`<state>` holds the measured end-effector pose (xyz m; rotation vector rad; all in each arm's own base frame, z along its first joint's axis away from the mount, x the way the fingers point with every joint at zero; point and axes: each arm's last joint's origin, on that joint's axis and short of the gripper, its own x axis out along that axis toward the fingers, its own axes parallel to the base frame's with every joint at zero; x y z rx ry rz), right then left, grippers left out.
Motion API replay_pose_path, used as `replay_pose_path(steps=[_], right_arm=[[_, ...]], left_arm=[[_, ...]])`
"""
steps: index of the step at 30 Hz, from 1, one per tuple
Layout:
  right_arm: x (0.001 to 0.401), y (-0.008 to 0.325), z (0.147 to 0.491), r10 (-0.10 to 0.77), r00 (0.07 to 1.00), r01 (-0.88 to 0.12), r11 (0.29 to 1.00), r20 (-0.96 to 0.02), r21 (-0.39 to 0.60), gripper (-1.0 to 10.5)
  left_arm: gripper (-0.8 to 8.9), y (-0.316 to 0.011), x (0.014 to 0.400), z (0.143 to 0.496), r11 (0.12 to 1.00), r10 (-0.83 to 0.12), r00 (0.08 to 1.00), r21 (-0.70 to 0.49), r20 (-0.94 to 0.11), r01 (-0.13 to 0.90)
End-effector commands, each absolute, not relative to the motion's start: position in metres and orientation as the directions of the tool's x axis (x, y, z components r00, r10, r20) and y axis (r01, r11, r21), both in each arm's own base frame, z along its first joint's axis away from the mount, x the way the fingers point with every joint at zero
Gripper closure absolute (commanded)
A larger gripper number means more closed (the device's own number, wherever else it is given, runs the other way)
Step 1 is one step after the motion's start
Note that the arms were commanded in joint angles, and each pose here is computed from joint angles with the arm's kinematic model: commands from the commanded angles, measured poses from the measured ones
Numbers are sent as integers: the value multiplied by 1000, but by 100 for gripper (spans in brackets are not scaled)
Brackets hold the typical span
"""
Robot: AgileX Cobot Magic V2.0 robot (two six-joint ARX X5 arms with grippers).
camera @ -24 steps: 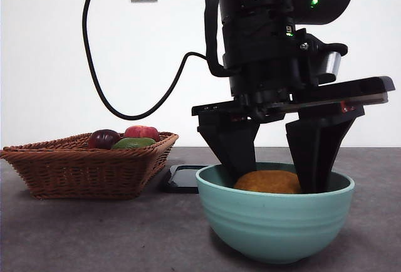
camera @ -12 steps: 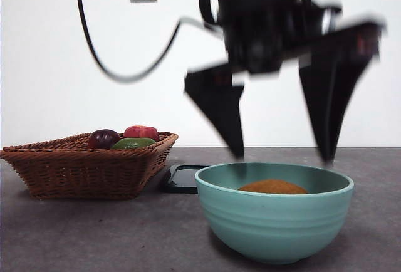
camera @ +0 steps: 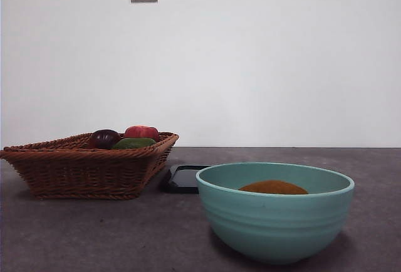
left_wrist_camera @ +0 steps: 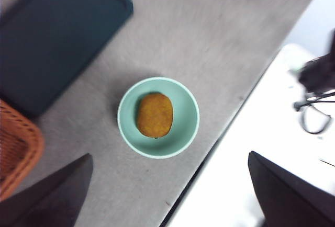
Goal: Pick up the wifruite, put it on the bowl, pick up the plate, put it on desk
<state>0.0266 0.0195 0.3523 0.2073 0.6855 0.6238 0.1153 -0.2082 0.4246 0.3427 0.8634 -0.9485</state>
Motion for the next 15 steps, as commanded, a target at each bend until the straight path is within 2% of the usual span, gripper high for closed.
replay_pose_path(steps=[1, 4, 8, 15], right_arm=[[26, 20, 355, 604, 590, -464, 797, -536, 387, 323], [31, 21, 351, 595, 552, -436, 803, -585, 406, 323], [49, 25, 345, 591, 442, -380, 805, -674, 456, 324], [79, 33, 340, 584, 365, -343, 809, -725, 478, 323]], left_arm=[[345, -185, 101, 443, 554, -595, 329, -77, -733, 829], [345, -150, 84, 452, 587, -591, 385, -52, -709, 808], [346, -106, 60, 450, 592, -640, 414, -72, -647, 802], [346, -72, 41, 430, 589, -695, 448, -88, -562, 803]])
